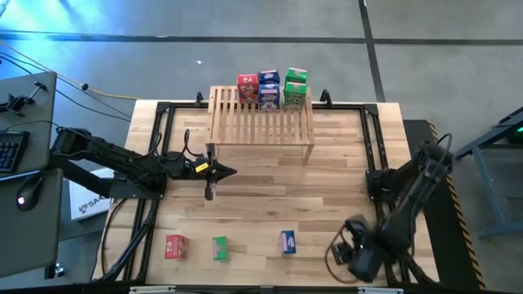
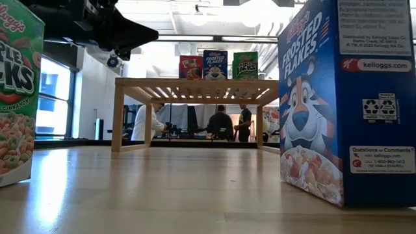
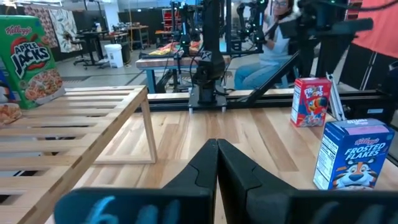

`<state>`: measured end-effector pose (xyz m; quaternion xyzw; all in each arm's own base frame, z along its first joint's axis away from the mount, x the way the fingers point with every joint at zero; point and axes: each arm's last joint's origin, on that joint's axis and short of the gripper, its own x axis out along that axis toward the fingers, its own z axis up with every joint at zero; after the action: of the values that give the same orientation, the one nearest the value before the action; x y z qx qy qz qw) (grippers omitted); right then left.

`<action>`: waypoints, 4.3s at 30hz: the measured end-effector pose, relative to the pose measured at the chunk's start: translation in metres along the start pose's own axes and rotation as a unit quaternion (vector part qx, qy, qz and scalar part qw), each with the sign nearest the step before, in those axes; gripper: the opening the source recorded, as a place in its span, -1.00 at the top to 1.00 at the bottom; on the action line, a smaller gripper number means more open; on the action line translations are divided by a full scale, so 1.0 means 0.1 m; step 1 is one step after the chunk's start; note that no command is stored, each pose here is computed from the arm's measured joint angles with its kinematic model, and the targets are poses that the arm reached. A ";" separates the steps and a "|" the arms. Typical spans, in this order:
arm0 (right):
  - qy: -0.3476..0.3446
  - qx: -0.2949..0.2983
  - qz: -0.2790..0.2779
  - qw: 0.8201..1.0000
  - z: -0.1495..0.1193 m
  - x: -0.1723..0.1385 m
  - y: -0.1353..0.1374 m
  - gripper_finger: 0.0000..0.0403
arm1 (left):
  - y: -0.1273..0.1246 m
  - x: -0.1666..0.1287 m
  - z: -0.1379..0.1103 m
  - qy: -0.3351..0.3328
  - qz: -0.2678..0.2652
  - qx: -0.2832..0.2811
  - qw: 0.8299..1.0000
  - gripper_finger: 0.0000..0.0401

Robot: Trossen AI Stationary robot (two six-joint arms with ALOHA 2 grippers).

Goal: Stack cereal on shelf
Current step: Put the right red cereal box aligned with the other red cereal box on the shelf

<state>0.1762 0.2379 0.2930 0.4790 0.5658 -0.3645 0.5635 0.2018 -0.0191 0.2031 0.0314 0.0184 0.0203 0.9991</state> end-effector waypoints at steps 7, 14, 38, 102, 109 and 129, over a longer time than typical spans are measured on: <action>0.018 0.038 -0.089 0.995 -0.30 0.25 -0.06 -0.51 | 0.00 0.00 0.00 0.000 0.000 0.009 1.000 1.00; -0.004 0.052 -0.111 0.992 -0.25 0.32 -0.07 -0.51 | 0.00 0.00 0.00 0.000 0.000 0.007 1.000 1.00; -0.060 0.045 -0.074 0.994 0.04 0.65 0.02 0.26 | 0.00 0.00 0.00 0.000 0.000 -0.001 1.000 1.00; -0.309 -0.559 0.116 0.760 2.87 0.27 1.67 -0.24 | -0.01 0.00 -0.02 0.010 -0.007 -0.013 1.000 1.00; -0.317 -0.566 0.118 0.752 2.89 0.26 1.68 -0.24 | -0.01 0.00 -0.02 0.011 -0.008 -0.013 1.000 1.00; -0.316 -0.556 0.126 0.759 2.89 0.24 1.68 -0.24 | -0.01 0.00 -0.02 0.011 -0.009 -0.021 1.000 1.00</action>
<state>0.4216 0.0117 0.2621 0.0065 0.3937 -0.0424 0.9182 0.2016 -0.0201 0.2009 0.0096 0.0298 0.0117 0.9994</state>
